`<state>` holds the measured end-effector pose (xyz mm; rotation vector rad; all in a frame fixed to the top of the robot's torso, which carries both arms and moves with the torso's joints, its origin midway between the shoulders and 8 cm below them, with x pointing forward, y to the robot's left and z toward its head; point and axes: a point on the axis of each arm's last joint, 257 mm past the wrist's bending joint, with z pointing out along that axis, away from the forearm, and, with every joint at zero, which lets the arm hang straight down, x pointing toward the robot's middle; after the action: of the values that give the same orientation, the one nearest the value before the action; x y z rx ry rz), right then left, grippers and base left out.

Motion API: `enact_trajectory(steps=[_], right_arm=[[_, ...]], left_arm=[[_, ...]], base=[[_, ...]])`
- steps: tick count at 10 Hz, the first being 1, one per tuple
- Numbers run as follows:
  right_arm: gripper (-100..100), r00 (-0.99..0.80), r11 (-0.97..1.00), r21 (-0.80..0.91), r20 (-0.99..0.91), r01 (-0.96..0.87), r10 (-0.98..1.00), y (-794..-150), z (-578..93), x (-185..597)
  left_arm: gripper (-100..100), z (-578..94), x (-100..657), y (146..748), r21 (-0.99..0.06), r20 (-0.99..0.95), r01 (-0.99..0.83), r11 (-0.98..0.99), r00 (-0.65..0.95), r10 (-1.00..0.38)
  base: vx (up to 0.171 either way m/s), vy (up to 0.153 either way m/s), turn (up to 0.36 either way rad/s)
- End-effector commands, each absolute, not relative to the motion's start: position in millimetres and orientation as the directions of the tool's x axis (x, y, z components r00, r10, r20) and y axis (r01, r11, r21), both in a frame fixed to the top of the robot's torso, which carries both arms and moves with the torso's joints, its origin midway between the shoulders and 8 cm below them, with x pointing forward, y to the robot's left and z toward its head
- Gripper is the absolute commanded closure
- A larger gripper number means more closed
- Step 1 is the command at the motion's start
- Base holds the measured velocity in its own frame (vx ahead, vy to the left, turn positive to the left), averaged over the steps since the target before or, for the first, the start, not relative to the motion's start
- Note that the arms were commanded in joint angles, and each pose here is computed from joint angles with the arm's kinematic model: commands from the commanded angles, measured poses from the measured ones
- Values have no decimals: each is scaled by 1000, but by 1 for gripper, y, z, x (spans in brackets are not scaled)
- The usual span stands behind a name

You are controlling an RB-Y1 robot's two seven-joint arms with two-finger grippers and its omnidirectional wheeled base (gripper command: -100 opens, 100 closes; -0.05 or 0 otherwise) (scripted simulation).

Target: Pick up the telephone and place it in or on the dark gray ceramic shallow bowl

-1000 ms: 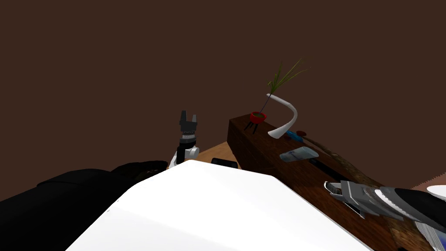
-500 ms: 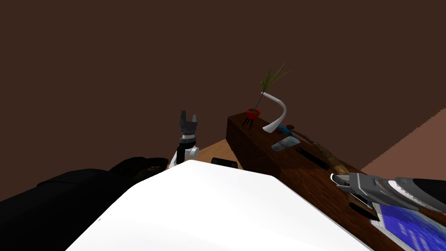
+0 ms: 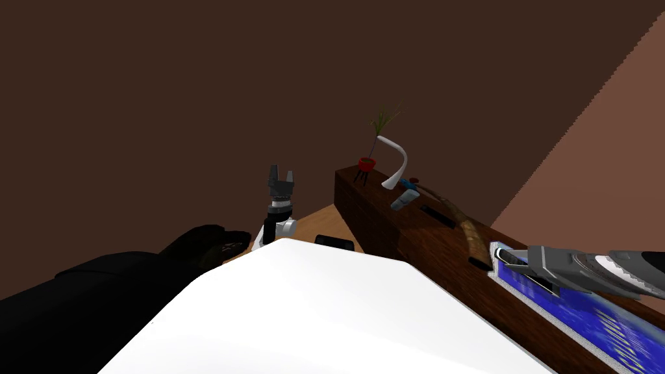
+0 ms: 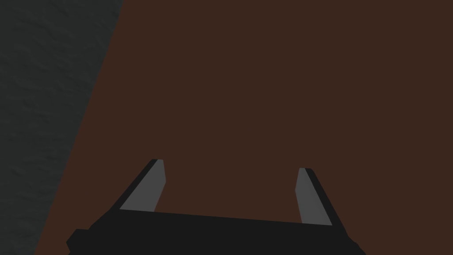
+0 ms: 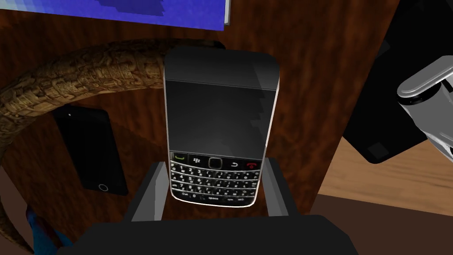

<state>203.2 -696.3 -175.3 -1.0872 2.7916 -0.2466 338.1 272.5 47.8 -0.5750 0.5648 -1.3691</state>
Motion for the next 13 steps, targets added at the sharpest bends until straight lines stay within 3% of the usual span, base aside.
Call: enact_trajectory(steps=[1,9,13], right_arm=[[100,-727,724,-201,-72,-660,-683,-696,-172,209],[100,-672,680,-224,-120,-699,-731,-676,-117,250],[100,-616,620,-163,-81,-768,-784,-656,-128,241]], left_arm=[[0,48,338,273,-674,-38,731,111,115,-993],[0,48,338,272,-674,-38,731,111,115,-993],[0,48,338,273,-674,-38,731,111,115,-993]], base=[[-114,-61,-26],[-120,-46,-58],[-123,-114,-144]])
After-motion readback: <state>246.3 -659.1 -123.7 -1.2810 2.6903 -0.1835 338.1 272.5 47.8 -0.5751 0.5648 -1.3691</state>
